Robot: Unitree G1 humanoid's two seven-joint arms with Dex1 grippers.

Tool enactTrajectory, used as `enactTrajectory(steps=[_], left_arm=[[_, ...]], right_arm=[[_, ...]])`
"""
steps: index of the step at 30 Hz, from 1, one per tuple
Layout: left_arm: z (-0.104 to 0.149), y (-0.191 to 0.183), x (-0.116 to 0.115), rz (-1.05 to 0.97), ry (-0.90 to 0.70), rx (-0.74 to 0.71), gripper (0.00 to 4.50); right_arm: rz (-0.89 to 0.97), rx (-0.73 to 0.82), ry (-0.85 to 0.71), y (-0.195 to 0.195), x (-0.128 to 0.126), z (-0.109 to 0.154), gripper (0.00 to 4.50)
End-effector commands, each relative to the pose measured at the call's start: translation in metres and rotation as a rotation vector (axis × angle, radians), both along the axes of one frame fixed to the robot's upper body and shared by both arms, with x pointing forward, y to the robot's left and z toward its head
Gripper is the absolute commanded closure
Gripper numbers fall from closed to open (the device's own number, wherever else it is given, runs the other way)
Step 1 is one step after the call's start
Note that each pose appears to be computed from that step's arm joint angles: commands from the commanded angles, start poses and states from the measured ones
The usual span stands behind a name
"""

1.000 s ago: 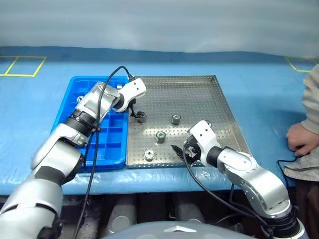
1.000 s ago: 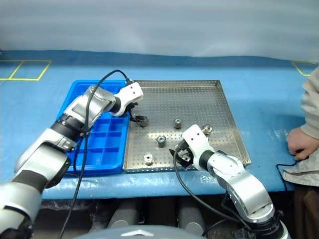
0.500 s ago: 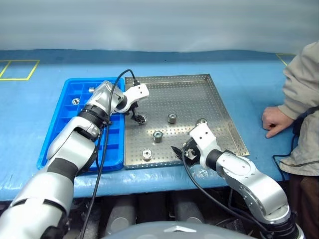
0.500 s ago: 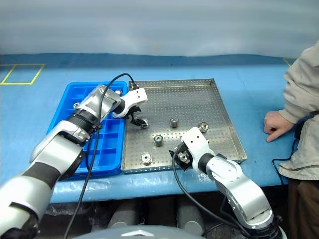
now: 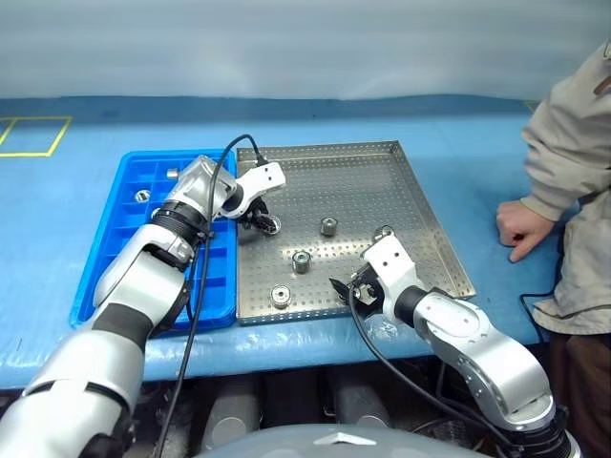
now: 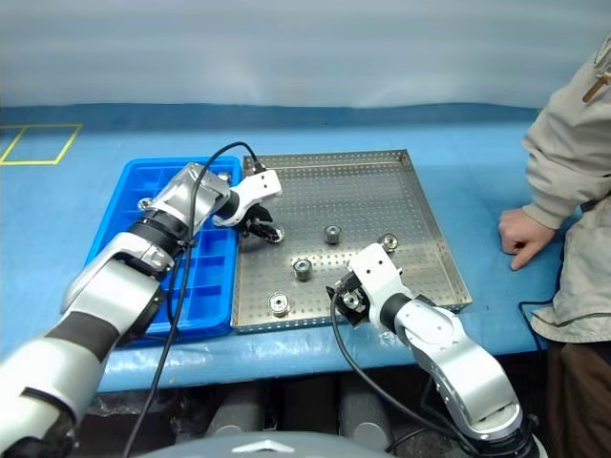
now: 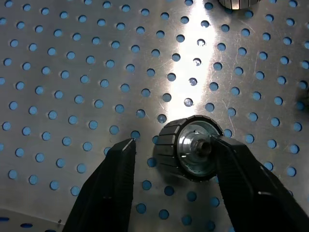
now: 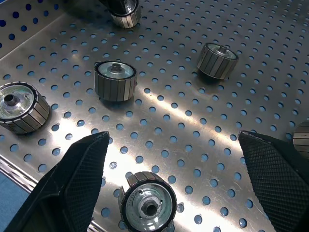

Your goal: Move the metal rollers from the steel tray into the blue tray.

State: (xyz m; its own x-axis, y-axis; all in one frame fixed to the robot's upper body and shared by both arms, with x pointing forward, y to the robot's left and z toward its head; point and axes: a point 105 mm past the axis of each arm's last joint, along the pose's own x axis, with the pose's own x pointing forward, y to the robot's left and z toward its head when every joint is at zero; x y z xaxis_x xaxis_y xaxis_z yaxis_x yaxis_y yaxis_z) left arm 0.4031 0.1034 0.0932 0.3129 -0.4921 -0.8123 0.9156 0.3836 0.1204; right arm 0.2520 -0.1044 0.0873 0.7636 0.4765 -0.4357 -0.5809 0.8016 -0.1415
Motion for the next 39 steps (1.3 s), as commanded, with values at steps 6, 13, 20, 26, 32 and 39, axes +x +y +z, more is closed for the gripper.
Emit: enactTrajectory(steps=[6,13,20,26,32,39], left_arm=[[0.030,0.019,0.015,0.100,-0.146,-0.038,3.42],[0.083,0.038,0.010,0.321,-0.413,-0.246,3.42],[0.094,0.081,-0.027,0.761,-0.663,-0.369,3.42],[0.080,0.110,-0.070,1.063,-0.793,-0.305,3.42],[0.058,0.139,-0.091,1.264,-0.844,-0.230,3.42],[0.041,0.163,-0.093,1.401,-0.854,-0.188,3.42]], right_arm=[[0.025,0.021,-0.064,0.007,0.002,0.014,0.00],[0.034,0.028,-0.065,0.011,0.003,0.015,0.00],[0.082,0.042,-0.072,0.022,0.009,0.019,0.00],[0.135,0.046,-0.071,0.033,0.013,0.020,0.00],[0.156,0.070,-0.096,0.045,0.021,0.023,0.00],[0.187,0.085,-0.103,0.053,0.021,0.023,0.00]])
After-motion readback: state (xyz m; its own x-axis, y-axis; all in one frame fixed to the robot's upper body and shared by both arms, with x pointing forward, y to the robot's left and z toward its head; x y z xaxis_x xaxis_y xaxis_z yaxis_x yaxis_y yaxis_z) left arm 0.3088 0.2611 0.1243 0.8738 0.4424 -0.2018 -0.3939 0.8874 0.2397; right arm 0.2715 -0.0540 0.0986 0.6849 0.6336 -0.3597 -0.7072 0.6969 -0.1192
